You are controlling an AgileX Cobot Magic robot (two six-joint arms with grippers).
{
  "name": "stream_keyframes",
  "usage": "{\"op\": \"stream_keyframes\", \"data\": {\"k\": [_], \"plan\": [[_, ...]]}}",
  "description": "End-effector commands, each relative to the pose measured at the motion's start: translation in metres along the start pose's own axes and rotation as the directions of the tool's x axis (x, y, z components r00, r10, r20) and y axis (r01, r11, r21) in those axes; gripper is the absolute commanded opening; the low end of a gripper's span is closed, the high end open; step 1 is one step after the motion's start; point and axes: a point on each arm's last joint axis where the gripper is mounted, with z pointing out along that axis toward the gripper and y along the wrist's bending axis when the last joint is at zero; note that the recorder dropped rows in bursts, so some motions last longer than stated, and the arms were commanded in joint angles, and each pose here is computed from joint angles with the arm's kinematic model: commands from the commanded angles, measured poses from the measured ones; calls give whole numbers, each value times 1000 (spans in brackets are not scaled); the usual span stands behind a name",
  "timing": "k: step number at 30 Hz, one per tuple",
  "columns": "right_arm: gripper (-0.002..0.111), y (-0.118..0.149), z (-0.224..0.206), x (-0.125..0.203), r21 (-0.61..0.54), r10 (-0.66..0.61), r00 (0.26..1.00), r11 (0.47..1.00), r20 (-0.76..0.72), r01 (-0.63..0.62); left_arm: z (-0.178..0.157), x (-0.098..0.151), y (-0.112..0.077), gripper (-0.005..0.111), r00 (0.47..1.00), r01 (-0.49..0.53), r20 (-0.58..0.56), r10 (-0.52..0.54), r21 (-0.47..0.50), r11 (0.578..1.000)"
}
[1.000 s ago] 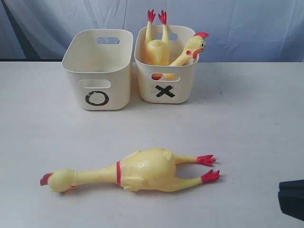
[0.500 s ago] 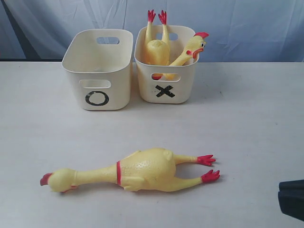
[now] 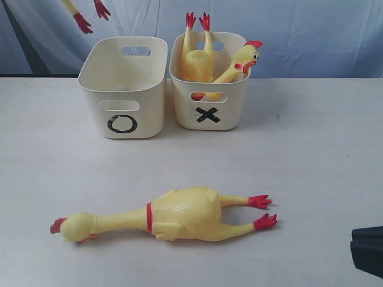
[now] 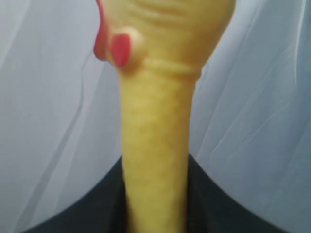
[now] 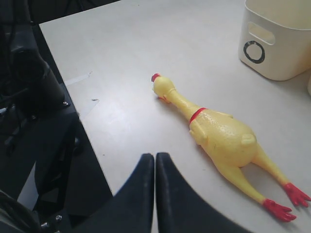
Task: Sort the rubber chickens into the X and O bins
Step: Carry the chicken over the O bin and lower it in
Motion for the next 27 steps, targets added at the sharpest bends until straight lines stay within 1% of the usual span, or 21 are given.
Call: {"op": "stream_keyframes", "data": {"k": [1,4,8,14,18,22,24,27], "plan": [[1,0,-1,1,2,3,1000,1000,6,-3,3,26,19,0,996,71,-60,-67,65,995],[1,0,-1,1,2,3,1000,1000,6,-3,6,44,27,0,994,71,-95,-62,98,993],[1,0,-1,1,2,3,1000,1000,6,-3,9,65,36,0,988,100,-133,-82,143,985],[1,0,-1,1,2,3,1000,1000,6,-3,8,86,42,0,971,173,-199,-134,197,965],[1,0,-1,1,2,3,1000,1000,6,-3,8,103,46,0,956,211,-248,-155,216,953],[1,0,-1,1,2,3,1000,1000,6,-3,13,124,40,0,948,219,-278,-155,217,951],[1,0,-1,1,2,3,1000,1000,6,-3,16,139,40,0,939,240,-297,-176,195,951],[1,0,-1,1,2,3,1000,1000,6,-3,17,156,48,0,928,254,-320,-192,165,953]]}}
